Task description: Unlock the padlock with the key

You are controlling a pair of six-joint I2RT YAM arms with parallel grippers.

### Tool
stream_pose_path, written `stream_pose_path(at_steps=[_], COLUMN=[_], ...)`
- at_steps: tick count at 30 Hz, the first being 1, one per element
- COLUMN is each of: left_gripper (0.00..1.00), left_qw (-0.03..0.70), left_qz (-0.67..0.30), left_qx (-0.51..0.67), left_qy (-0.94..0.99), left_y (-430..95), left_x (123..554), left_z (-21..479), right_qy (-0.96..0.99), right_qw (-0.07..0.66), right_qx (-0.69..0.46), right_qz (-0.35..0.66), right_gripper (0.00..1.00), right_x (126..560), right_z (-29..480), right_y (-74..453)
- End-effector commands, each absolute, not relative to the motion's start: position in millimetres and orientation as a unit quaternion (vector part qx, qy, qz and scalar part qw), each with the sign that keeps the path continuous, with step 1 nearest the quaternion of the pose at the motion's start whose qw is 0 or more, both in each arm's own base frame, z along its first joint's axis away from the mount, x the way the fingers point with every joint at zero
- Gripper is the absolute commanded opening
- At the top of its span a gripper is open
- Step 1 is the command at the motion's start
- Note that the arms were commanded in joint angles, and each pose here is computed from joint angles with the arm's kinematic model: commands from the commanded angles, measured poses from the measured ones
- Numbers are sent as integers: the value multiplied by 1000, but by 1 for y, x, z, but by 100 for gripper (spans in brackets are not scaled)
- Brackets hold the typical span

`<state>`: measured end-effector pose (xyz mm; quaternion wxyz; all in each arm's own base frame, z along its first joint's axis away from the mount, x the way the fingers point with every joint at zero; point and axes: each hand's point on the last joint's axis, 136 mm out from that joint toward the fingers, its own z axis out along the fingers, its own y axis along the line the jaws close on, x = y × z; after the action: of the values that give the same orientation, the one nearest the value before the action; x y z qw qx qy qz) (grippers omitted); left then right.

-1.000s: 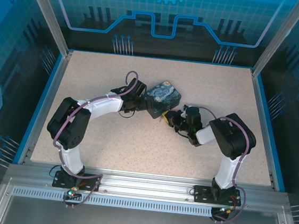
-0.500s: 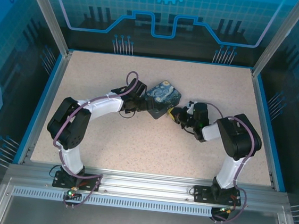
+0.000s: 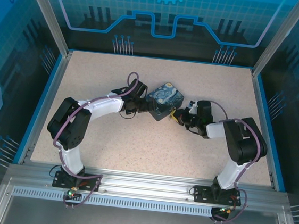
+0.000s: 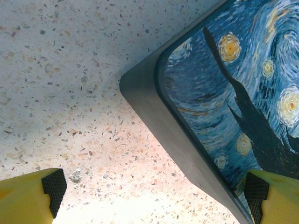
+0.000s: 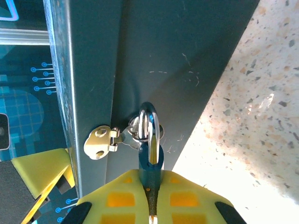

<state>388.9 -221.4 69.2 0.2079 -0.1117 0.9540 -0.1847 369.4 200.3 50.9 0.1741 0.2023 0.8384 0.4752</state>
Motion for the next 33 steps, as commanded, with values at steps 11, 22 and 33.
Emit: stream_pose_path(at_steps=[11,22,33], left_gripper=[98,98,98], left_qw=[130,128,124], left_qz=[-93,-94,-92], left_qx=[-118,-122,-116], left_qy=[980,980,981], left_y=[-185,-186,-185], left_x=[353,353,351], left_z=[24,22,21], right_qy=[872,827,838], right_qw=[138,173,143], right_qx=[156,114,93], right_qz=[443,522,519], right_gripper=[0,0,0], right_x=[354,365,352], right_z=[23,46,35], right_y=[182,192,194])
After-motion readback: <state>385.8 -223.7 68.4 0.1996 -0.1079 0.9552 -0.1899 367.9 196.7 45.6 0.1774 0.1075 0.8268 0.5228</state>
